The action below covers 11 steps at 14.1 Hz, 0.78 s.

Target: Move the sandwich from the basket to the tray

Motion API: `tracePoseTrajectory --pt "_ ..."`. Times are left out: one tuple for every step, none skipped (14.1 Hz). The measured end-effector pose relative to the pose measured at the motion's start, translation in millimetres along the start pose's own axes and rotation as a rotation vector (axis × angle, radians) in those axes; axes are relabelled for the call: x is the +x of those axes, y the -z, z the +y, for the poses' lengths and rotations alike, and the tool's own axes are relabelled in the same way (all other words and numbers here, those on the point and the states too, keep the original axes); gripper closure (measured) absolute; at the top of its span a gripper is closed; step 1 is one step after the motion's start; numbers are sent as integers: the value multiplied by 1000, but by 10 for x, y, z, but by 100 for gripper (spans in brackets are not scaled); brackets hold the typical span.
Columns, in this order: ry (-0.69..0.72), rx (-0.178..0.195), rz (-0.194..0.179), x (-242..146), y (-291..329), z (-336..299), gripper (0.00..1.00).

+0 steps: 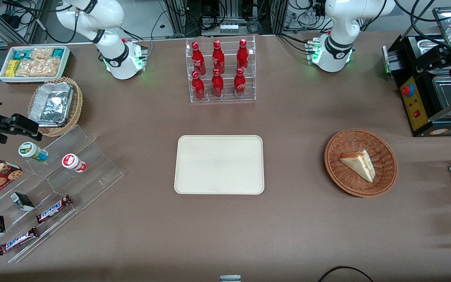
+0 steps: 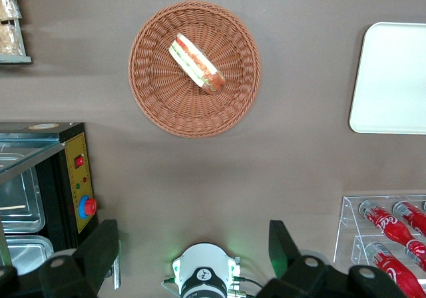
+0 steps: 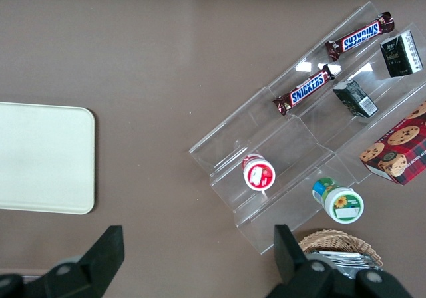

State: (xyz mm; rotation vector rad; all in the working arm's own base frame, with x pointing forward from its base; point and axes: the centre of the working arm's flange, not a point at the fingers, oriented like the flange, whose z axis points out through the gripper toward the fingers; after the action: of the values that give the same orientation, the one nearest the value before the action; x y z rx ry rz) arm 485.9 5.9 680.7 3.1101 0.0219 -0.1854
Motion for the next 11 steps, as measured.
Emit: tracePoseTrajectory --pt "0 1 -1 4 -4 1 0" --pt "0 1 -3 9 -12 1 0" --pt "0 2 -7 22 -32 -1 0" --pt "4 8 -19 58 -83 -7 0" --pt "17 16 -36 121 -161 -19 0" --pt "43 23 -54 216 -268 -27 0" --pt "77 28 -67 336 -389 -30 0" --pt "109 31 -75 458 -513 -31 0" --pt "144 34 -87 575 -647 -34 0" --pt "182 38 -95 682 -775 -37 0" --pt "232 41 -99 780 -892 -41 0"
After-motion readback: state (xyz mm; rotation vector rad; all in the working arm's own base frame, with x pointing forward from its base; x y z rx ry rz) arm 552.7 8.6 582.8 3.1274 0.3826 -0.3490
